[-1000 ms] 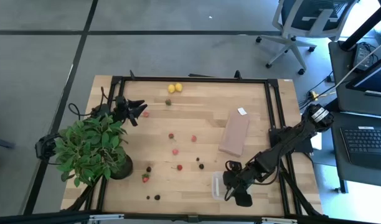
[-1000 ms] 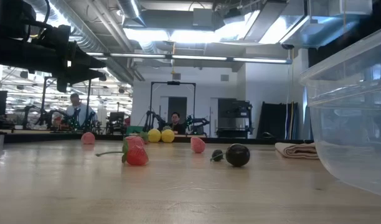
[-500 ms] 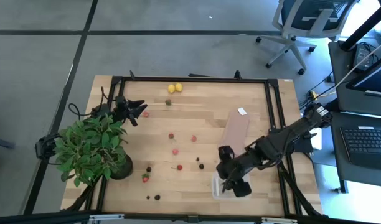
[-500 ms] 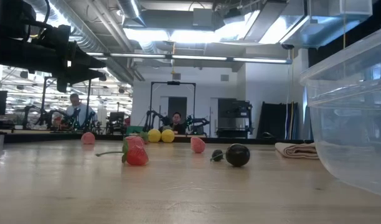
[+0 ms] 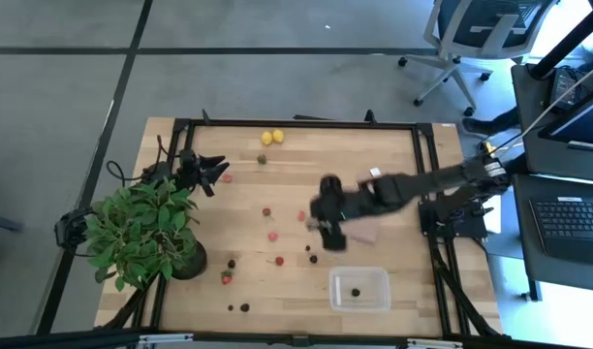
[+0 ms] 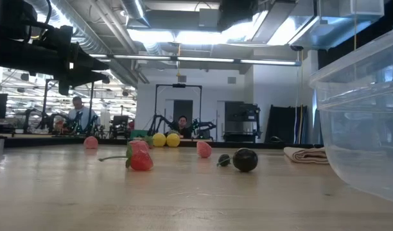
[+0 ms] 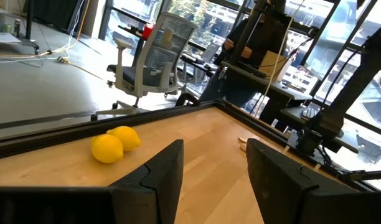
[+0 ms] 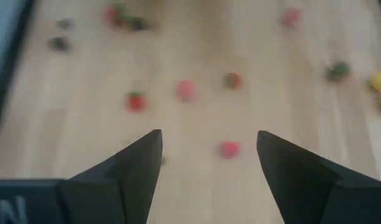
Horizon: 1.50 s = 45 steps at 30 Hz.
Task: Pick and placing Produce into tupperware
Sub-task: Put the peach into the transparent container
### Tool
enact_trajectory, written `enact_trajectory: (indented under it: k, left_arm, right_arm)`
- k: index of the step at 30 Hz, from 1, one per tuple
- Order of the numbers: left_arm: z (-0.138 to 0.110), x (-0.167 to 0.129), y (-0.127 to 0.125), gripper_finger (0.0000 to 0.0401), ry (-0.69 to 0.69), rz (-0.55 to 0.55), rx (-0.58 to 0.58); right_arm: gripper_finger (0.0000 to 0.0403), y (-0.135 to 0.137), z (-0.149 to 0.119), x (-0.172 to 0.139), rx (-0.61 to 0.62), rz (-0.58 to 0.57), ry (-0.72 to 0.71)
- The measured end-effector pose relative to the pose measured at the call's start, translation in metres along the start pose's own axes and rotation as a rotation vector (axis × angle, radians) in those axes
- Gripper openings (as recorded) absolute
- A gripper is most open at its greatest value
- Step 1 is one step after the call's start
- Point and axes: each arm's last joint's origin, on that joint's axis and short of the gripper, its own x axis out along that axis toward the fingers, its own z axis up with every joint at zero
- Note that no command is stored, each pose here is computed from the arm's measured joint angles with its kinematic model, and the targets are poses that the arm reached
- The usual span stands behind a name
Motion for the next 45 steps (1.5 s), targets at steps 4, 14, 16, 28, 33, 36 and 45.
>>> enact_trajectory:
  k: [4, 14, 16, 28, 33, 36, 45]
  left_arm:
    - [0.0, 0.0, 0.0, 0.0165, 0.0, 0.001, 0.0]
    - [0.0, 0.0, 0.0, 0.0165, 0.0, 0.001, 0.001]
    - [0.0, 0.0, 0.0, 0.0165, 0.001, 0.001, 0.001]
    - [0.0, 0.0, 0.0, 0.0165, 0.0, 0.001, 0.002]
    - [0.0, 0.0, 0.0, 0.0165, 0.001, 0.001, 0.002]
    - [0.0, 0.0, 0.0, 0.0165, 0.0, 0.001, 0.002]
    - [0.0, 0.0, 0.0, 0.0165, 0.001, 0.001, 0.002]
  right_arm:
    - [0.0262, -0.033, 0.001, 0.034, 0.011, -0.017, 0.051]
    - [0.0261, -0.033, -0.03, 0.131, -0.171, 0.137, 0.277]
    - [0.0261, -0.035, -0.035, 0.143, -0.175, 0.135, 0.3]
    - [0.0261, -0.055, -0.049, 0.174, -0.138, 0.105, 0.356]
    - [0.0261, -0.053, -0.054, 0.183, -0.159, 0.115, 0.363]
    - [0.0261, -0.052, -0.058, 0.188, -0.158, 0.121, 0.384]
    - [0.0203, -0.055, -0.06, 0.192, -0.147, 0.126, 0.394]
